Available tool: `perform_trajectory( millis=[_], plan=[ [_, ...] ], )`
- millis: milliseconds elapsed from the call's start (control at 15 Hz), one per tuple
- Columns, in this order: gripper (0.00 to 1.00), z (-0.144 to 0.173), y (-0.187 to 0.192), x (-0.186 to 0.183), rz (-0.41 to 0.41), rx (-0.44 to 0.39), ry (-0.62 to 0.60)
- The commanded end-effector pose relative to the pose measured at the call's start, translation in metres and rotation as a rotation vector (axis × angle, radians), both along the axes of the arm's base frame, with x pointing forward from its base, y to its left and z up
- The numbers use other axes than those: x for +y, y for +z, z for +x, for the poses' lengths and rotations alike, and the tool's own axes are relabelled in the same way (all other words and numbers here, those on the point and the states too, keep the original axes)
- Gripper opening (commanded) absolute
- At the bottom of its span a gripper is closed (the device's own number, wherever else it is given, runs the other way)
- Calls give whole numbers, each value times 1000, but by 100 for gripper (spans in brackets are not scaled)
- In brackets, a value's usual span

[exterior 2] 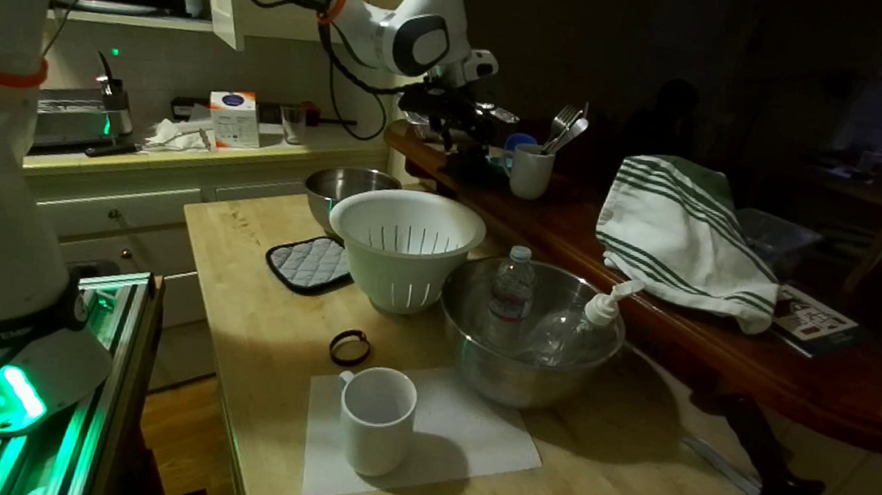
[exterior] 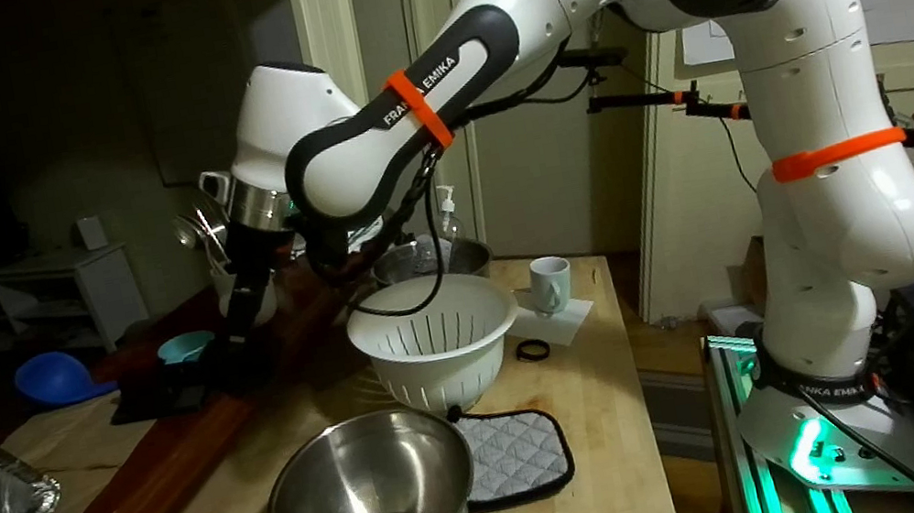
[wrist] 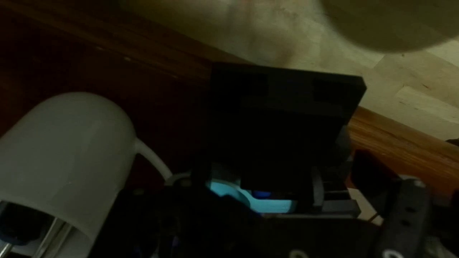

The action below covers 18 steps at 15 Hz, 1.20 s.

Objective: Put the dark blue ladle inside the silver bowl

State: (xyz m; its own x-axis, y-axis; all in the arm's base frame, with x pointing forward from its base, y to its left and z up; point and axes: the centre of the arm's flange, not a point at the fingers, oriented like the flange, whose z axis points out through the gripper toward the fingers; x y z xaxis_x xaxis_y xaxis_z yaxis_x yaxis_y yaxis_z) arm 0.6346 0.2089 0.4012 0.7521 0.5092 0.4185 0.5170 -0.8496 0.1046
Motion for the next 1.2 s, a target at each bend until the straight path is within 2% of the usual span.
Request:
perform_trajectory(
  millis=[0, 333, 467, 667, 733, 933, 1133],
  plan=[
    [100, -2, -16, -4, 35, 15, -41],
    [100, 2, -25, -9, 63, 35, -75],
    [74, 7, -29, -13, 80, 53, -79],
    [53, 9, -31, -13, 98, 78, -93],
    [42, 10, -33, -14, 94, 84, -95],
    [41, 4, -23, -14, 77, 77, -88],
    [41, -19, -4, -10, 40, 91, -40]
  ],
)
